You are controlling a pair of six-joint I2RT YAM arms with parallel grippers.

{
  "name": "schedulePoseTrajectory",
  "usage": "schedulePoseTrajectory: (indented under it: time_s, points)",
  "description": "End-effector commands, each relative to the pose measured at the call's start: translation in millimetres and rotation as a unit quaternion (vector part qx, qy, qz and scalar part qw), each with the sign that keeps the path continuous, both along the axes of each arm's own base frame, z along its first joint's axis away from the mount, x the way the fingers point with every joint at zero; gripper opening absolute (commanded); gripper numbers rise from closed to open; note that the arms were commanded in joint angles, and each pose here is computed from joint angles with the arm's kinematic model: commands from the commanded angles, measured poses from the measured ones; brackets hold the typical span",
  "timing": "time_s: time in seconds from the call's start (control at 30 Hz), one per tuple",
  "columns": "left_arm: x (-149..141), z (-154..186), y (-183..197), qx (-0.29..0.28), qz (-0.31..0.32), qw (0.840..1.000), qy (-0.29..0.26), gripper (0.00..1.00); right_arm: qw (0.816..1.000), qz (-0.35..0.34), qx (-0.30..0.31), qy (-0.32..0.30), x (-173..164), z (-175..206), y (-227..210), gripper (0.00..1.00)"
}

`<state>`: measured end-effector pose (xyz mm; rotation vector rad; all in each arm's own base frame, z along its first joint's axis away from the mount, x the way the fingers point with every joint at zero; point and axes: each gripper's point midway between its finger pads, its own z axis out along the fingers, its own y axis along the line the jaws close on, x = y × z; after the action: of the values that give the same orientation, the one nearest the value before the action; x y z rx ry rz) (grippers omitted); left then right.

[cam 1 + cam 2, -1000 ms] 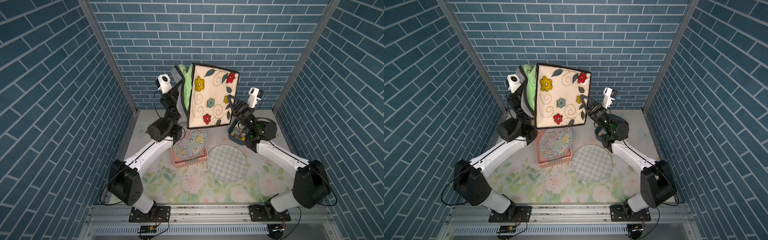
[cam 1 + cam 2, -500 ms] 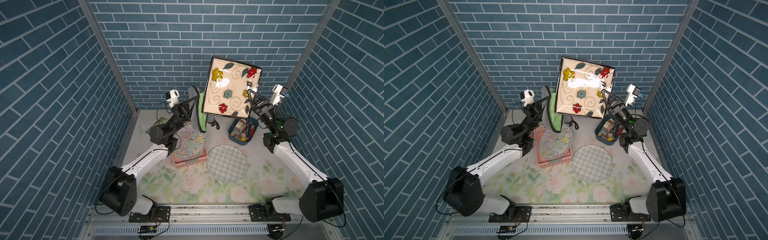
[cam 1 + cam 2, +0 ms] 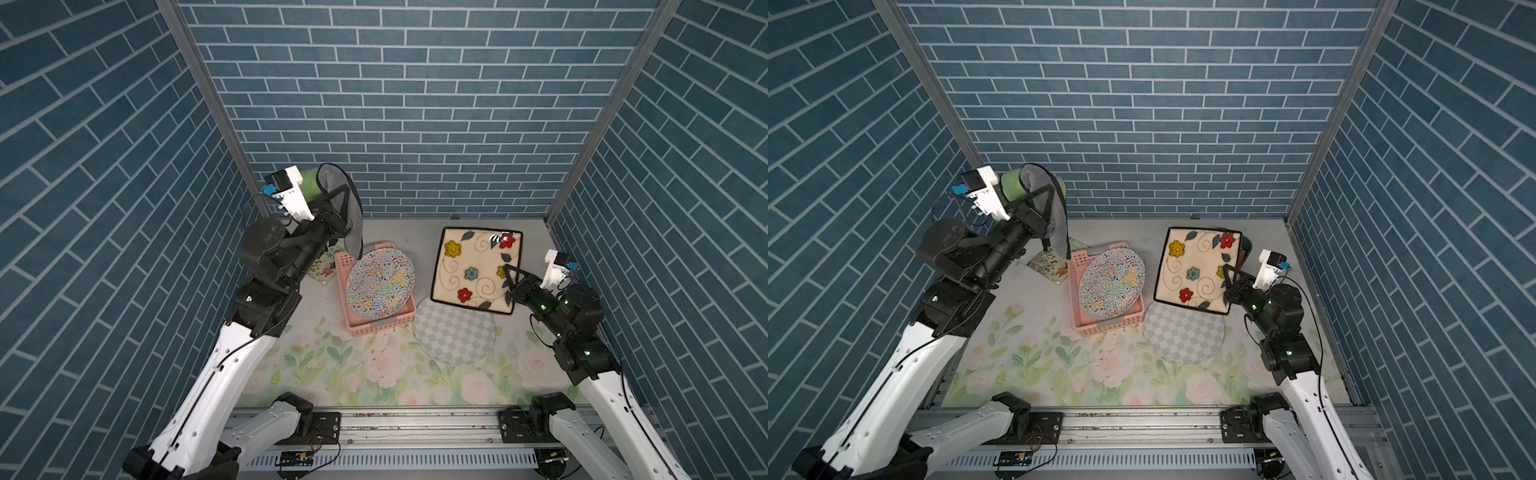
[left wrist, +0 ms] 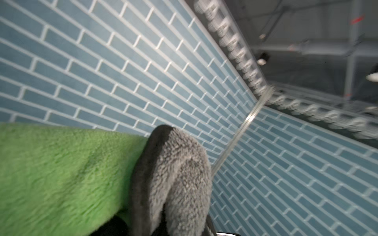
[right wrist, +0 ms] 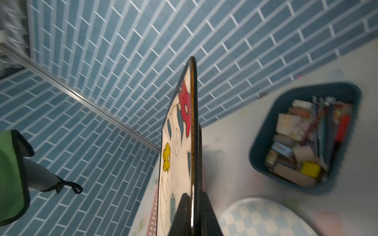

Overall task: Wipe the wet plate dry
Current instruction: Place the plate on the plate.

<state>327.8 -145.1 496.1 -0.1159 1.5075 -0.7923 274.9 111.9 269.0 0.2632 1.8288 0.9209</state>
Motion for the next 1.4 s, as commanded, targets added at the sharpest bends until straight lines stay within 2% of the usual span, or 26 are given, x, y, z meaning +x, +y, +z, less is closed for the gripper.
schedulePoseTrajectory:
  time_s: [0.0,0.13,0.3,0.43,0.57,0.6,0.67,0.77,0.83,0.93,1.03,1.1,1.17,1.23,1.27,1.37]
  points:
    - [17,-61,17,0.095,0.062,0.99,0.08,0.0,1.0,-0.005,0.011,-0.014,-10,-1,-3,0.0]
    - [16,-72,15,0.095,0.055,0.99,0.083,0.0,0.999,0.024,0.029,0.027,-16,-43,7,0.0]
    - [19,-83,10,0.092,0.046,0.991,0.09,0.0,0.996,0.056,0.054,0.046,-12,-73,20,0.0]
    - [24,-88,6,0.092,0.039,0.99,0.097,0.0,0.995,0.05,0.043,0.072,-10,-102,19,0.0]
    - [27,-90,4,0.094,0.037,0.99,0.1,0.0,0.991,0.034,0.011,0.13,-17,-150,12,0.0]
    - [27,-92,3,0.095,0.036,0.99,0.102,0.0,0.989,0.028,0.002,0.148,-20,-163,9,0.02]
    - [28,-92,4,0.095,0.037,0.989,0.103,0.0,0.984,0.021,-0.014,0.179,-26,-182,5,0.12]
    - [28,-96,4,0.096,0.037,0.989,0.106,0.0,0.98,0.011,-0.034,0.197,-31,-191,-2,0.26]
    - [29,-98,4,0.096,0.038,0.989,0.109,0.0,0.979,-0.003,-0.054,0.198,-30,-188,-8,0.42]
    - [30,-99,2,0.093,0.034,0.989,0.11,0.0,0.971,-0.044,-0.096,0.215,-26,-179,-26,0.7]
    - [31,-100,1,0.092,0.031,0.989,0.112,0.0,0.964,-0.099,-0.136,0.207,-14,-150,-46,0.83]
    - [31,-100,1,0.092,0.03,0.989,0.113,0.0,0.969,-0.115,-0.14,0.169,1,-116,-49,0.84]
    - [31,-100,0,0.092,0.027,0.989,0.114,0.0,0.984,-0.083,-0.115,0.108,21,-76,-30,0.78]
    - [30,-101,-2,0.091,0.024,0.989,0.115,0.0,0.996,-0.001,-0.068,0.049,38,-38,14,0.69]
    - [30,-101,-1,0.09,0.024,0.989,0.116,0.0,0.997,0.046,-0.054,0.044,45,-33,41,0.64]
    - [29,-102,-1,0.09,0.023,0.989,0.117,0.0,0.983,0.159,-0.08,0.041,68,-25,127,0.59]
